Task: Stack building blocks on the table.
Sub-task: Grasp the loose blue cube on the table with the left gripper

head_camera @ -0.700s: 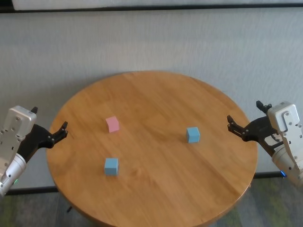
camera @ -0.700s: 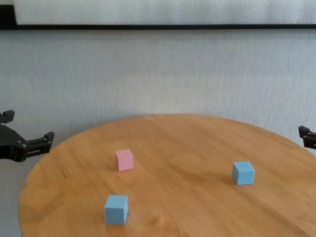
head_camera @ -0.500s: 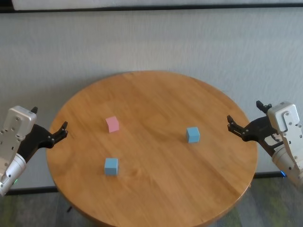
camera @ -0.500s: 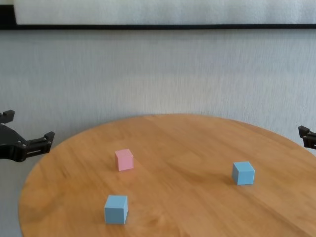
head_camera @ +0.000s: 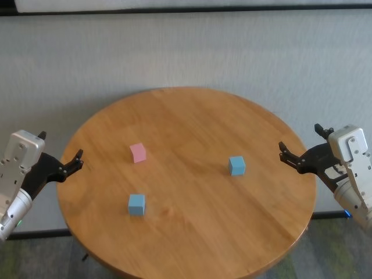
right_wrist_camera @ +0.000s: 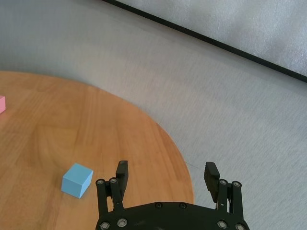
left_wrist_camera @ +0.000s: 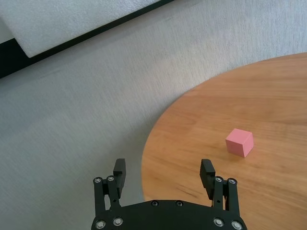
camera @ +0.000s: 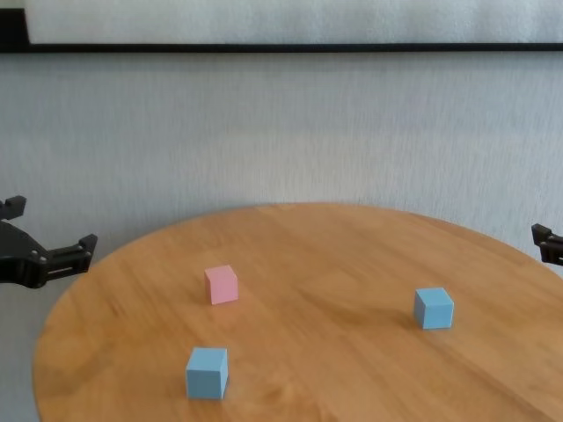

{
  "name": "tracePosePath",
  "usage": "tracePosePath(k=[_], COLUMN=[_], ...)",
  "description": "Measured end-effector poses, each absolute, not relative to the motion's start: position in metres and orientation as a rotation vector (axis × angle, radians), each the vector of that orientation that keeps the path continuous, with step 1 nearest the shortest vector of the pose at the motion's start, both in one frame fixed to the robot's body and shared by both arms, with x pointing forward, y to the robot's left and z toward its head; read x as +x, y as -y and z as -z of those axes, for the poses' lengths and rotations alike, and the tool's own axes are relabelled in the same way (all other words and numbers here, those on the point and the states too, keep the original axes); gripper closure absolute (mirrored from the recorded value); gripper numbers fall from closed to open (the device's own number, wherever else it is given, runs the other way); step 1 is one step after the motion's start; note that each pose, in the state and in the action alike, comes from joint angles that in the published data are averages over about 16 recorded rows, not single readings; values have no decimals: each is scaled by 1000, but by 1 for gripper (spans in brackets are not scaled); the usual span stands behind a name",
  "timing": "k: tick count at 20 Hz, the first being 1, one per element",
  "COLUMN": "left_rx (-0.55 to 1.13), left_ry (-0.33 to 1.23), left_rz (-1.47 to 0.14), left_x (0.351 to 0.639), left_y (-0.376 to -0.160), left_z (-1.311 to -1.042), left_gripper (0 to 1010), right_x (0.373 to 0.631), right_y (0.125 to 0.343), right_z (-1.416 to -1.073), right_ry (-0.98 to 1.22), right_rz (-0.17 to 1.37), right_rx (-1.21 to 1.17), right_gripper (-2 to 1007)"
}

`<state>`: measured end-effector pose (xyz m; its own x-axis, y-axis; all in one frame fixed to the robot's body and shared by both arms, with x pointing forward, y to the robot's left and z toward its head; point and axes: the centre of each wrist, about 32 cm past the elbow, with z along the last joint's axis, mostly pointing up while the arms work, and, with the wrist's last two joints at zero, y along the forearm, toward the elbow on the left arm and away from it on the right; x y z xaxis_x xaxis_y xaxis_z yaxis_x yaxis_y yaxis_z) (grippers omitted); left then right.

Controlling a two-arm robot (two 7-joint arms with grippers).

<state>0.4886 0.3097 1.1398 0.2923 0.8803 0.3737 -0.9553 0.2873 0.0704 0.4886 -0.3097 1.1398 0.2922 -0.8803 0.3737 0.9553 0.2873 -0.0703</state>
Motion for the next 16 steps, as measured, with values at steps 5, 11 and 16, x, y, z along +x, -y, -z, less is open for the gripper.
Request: tracePosePath(k=[5,11,16], left_rx=[299,264,213], left_ry=[284,270,254], left_rz=[-1225,-1150,-1046], left_x=[489,488,486], left_y=[-310,-310,-310], left_z=[-1139,-1139,-1139], left_gripper=[7,7,7], right_x=[489,489,489], right_y=[310,310,310], right_z=[-1140,-1140,-1140], right_ry=[285,285,285], right_rz=[1248,1248,1248], right_rx=[-305,-305,-305], right_gripper=[5,5,5])
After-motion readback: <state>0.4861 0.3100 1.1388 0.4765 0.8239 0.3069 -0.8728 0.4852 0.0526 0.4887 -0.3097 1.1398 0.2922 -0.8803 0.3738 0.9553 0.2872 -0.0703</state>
